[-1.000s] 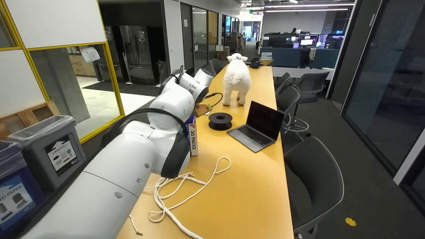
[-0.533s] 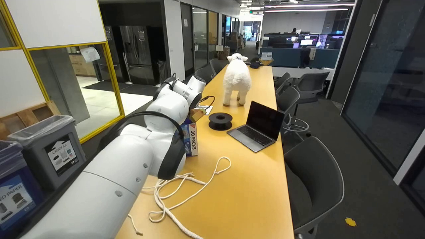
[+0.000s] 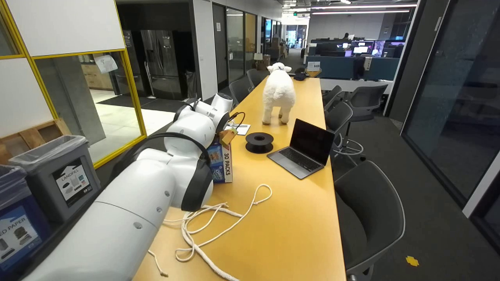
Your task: Put one rope in the box, the move the box to the right, the put the remaining ropes in the box
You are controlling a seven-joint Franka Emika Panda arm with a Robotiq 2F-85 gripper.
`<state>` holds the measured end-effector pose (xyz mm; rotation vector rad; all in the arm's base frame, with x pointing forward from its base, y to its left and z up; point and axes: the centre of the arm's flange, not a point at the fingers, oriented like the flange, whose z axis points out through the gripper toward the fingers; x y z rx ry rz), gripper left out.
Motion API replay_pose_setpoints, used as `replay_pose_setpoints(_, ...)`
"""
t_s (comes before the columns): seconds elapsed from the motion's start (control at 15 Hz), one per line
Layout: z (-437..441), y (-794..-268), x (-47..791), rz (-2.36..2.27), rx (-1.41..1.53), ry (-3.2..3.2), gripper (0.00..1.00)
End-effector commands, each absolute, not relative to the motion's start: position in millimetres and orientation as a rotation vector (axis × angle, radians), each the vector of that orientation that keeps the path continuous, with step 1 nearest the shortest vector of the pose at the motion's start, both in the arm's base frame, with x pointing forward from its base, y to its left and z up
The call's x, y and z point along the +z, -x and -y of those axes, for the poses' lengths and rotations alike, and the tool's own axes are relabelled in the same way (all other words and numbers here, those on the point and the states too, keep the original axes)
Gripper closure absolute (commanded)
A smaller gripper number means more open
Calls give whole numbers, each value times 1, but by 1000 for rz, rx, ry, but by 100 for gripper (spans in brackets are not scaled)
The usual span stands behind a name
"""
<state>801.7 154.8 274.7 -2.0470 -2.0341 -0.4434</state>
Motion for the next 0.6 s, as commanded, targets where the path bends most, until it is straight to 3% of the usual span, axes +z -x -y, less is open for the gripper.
replay_pose_setpoints(0.0, -159, -796, 273, 2116, -447, 2064, 58)
replay_pose_setpoints(0.33, -168, -786, 261, 2107, -300, 2099, 95)
replay_pose_setpoints(0.53, -169, -762, 251, 2015, -161, 2173, 100)
